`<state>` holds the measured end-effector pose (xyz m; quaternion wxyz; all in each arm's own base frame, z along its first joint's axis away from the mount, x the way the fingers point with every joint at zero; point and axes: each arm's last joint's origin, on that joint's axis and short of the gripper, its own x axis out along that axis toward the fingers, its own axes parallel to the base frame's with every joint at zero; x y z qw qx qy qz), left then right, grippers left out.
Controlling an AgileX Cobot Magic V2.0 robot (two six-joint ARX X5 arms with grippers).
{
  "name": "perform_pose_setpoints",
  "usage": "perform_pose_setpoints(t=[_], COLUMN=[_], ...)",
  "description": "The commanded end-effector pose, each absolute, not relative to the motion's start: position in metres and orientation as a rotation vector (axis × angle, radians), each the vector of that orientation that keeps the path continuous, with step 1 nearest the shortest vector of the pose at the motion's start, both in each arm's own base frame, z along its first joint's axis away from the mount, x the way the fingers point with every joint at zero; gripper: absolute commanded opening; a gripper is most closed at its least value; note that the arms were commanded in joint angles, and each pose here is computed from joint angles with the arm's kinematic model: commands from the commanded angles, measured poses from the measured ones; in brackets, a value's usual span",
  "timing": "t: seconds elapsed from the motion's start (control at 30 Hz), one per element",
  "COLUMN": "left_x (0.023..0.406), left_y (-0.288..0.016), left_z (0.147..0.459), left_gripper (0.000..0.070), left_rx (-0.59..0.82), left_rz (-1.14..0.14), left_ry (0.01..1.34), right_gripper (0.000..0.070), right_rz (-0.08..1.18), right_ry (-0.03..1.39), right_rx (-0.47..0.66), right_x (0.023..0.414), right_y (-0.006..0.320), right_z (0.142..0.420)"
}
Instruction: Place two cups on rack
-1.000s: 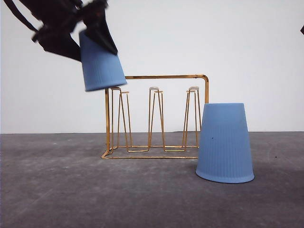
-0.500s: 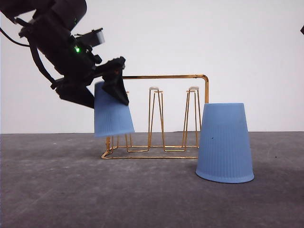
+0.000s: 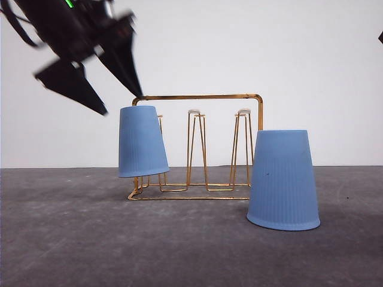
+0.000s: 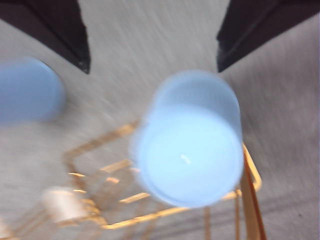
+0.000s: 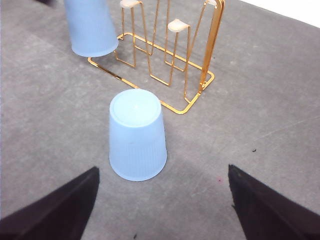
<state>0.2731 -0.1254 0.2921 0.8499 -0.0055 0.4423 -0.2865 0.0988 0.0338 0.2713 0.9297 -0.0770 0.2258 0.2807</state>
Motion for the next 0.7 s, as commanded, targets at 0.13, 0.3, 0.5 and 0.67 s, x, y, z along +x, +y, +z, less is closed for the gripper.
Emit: perform_pose_setpoints(t=[0.13, 0.3, 0.5, 0.67], left_x=[0.243, 0.209, 0.174, 0.16], left_y=[-0.109, -0.085, -0.058, -0.05], left_z=[0.298, 0.284, 0.262, 0.264], left_gripper=[0.0427, 0.0427, 0.0428, 0.0428], left_rx=[-0.028, -0.061, -0.145, -0.169], left_rz=[-0.584, -0.541, -0.449, -0.427], left_ry=[0.994, 0.97, 0.961, 0.93], right_gripper=[0.0522, 0.0522, 0.0523, 0.0567], right_rz=[0.599, 0.631, 0.68, 0.722], right_ry=[0.478, 0.519, 0.547, 0.59], right_rx=[-0.091, -0.045, -0.035, -0.047], right_x=[0.103, 0.117, 0.145, 0.172], right_y=[0.037, 0.043, 0.059, 0.076], right_z=[0.273, 0.27, 0.262, 0.247])
